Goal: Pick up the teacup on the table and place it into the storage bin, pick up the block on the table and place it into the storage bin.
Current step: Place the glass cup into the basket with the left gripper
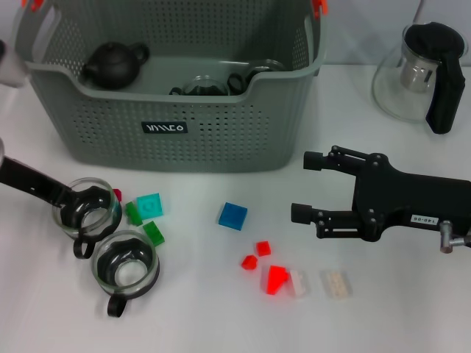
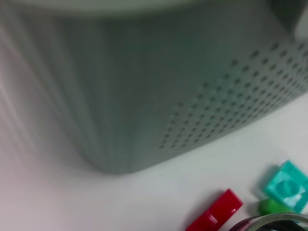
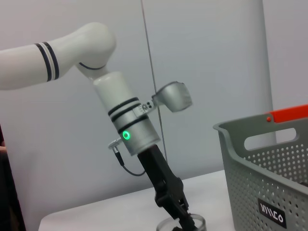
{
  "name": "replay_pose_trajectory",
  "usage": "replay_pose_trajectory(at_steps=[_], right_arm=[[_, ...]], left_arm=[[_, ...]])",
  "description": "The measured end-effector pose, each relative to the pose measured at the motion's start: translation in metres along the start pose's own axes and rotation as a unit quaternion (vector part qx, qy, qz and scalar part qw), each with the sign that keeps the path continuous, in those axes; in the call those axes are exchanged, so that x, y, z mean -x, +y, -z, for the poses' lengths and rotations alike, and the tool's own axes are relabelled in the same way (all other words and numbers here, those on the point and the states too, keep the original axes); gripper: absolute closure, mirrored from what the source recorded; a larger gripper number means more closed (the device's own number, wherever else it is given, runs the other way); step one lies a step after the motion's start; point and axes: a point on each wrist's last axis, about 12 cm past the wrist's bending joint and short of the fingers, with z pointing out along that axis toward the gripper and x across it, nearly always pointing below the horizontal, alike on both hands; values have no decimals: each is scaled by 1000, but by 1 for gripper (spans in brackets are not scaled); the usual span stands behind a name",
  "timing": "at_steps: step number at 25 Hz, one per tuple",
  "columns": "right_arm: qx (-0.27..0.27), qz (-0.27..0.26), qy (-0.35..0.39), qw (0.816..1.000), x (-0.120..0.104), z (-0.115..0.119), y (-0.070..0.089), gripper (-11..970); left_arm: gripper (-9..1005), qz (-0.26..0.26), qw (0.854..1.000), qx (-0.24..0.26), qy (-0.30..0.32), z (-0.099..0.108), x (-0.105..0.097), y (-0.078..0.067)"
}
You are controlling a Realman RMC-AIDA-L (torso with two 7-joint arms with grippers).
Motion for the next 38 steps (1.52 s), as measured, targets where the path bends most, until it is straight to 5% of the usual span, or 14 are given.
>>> replay_pose_trajectory(at_steps=[10,15,19,24,30,33,36,38], right_arm=[[0,0,-3,1000,1,-1,-1,32],[1,1,-2,1000,2,-2,-1,32],[3,0,0,1000,2,-3,-1,31],[3,0,0,1000,2,-3,-2,31],[4,-1,0,1000,2,-3,-1,31],[4,0,0,1000,2,-3,-1,31],[4,0,0,1000,2,-3,-1,31],[4,0,0,1000,2,-3,-2,31]], left_arm=[[948,38,979,-161,-120,30,-40,28],[946,7,935,-287,-206,38,-57,24],[945,-20,897,-346,-274,42,-52,11],[942,-18,847,-395,-355,47,-26,1],[940,21,787,-418,-453,71,20,4],[939,45,796,-388,-463,78,49,11],[938,33,841,-335,-424,80,83,12],[937,12,884,-271,-380,77,107,8]])
